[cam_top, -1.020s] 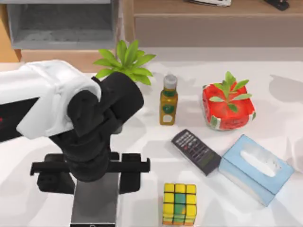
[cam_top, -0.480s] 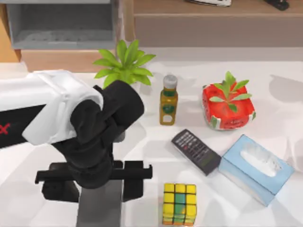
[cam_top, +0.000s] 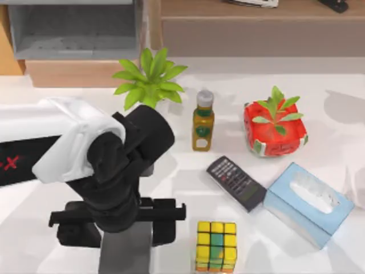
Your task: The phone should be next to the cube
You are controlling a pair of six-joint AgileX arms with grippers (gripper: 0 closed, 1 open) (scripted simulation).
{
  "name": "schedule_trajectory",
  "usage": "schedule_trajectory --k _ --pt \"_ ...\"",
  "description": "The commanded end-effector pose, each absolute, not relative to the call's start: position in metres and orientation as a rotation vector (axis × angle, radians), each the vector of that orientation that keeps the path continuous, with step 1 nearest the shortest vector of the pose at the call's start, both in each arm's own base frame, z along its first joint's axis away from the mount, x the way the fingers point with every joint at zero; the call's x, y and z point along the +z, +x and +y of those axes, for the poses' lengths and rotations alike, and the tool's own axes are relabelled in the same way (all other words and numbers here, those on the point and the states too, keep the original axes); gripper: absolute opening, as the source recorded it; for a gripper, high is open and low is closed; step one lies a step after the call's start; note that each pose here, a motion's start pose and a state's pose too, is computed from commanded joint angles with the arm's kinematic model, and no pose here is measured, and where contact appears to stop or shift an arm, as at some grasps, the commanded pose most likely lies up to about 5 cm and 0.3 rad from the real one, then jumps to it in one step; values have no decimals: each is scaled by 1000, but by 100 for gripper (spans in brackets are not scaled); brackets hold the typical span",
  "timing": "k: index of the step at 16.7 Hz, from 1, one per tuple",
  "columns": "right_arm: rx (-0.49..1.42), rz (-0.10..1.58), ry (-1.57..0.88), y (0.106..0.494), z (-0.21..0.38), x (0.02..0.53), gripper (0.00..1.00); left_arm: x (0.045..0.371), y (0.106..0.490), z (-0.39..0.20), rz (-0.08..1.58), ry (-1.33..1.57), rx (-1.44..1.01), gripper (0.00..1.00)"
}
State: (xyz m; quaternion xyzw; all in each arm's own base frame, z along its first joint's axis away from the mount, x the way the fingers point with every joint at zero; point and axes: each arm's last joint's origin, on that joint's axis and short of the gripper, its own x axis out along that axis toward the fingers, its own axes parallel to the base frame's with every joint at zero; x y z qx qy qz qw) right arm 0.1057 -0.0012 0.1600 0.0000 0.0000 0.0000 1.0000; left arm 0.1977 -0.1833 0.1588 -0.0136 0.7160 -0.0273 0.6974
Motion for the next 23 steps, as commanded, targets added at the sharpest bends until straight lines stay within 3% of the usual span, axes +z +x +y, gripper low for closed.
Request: schedule_trajectory --k 13,23 --pt "0 0 0 106 -1 160 100 137 199 -180 1557 17 -16 0" --pt "0 0 0 106 -1 160 100 137 199 -180 1557 17 -16 75"
